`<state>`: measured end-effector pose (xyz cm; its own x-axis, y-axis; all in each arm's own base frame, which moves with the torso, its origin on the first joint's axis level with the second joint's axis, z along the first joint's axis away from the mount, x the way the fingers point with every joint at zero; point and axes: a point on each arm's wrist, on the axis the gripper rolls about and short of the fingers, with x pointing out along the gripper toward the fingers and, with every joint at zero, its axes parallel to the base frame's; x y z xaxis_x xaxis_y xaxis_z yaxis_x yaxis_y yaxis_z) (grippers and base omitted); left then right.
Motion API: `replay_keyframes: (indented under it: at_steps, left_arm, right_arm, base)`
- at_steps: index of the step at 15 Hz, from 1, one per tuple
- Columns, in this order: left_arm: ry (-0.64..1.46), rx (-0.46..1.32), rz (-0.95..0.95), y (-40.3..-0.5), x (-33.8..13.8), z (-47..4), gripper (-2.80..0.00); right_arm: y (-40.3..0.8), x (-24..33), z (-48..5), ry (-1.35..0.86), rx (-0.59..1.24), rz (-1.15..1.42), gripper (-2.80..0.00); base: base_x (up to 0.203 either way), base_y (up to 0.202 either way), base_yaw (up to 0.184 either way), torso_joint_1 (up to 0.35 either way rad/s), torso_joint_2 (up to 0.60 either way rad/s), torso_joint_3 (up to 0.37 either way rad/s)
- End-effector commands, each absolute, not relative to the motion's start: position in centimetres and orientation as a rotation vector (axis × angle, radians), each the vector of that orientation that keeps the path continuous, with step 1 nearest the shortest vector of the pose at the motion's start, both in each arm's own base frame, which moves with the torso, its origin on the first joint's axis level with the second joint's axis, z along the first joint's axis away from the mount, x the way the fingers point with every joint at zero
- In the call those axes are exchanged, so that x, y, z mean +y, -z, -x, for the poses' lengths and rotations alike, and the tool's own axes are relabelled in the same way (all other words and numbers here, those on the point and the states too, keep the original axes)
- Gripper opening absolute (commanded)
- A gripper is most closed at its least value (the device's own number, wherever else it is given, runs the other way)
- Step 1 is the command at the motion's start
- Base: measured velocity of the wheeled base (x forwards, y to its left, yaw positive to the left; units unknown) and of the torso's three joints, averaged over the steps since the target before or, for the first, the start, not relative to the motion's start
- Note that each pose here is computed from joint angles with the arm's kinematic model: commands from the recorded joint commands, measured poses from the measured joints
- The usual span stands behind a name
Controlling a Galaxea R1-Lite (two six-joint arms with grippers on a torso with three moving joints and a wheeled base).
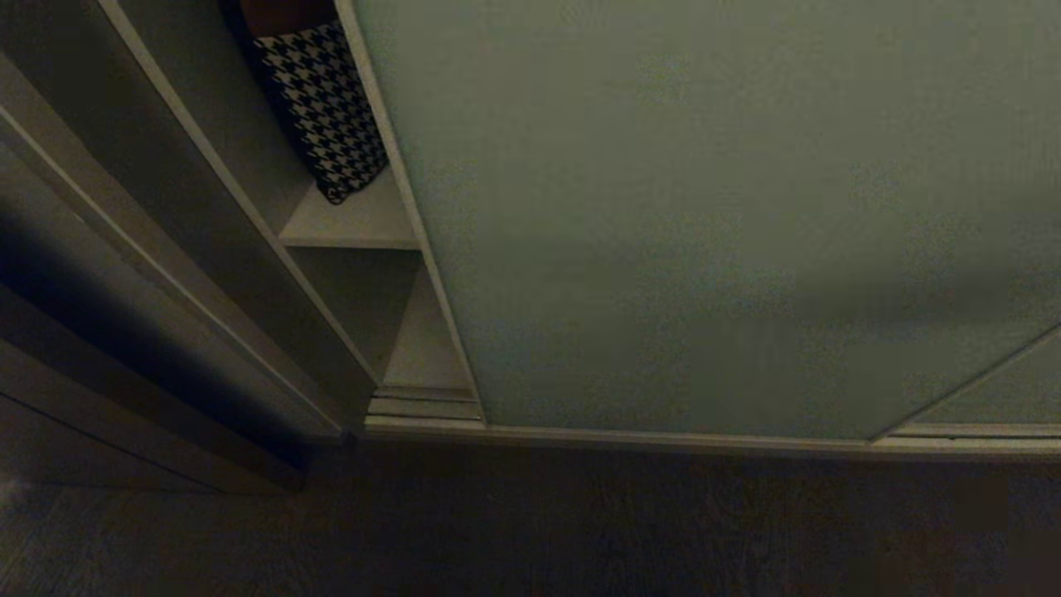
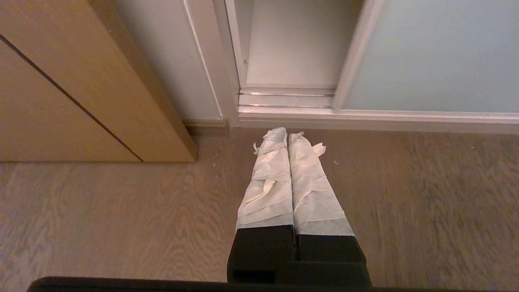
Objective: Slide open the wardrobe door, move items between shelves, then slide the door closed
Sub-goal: Close the door
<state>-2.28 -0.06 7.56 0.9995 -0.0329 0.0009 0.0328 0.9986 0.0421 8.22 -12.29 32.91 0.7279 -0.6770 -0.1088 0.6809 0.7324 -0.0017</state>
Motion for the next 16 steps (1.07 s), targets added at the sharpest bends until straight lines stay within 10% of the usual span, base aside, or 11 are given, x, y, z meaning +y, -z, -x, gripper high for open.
replay_keyframes:
  at_steps: [1,16]
  left_arm:
    - [0.032,-0.002,-0.042,-7.6,-0.1,2.3,-2.8]
    - [0.034,-0.002,-0.043,-7.6,-0.1,2.3,-2.8]
  right_arm:
    - [-33.5,-14.5,-9.5,0.727,0.112,-0.087,-2.8]
    - [-33.9,-19.2,-18.7,0.168,0.126,-0.438,-2.8]
  base:
    - [0.0,0.0,0.0,0.0,0.0,0.0]
    - [0.0,0.0,0.0,0.0,0.0,0.0]
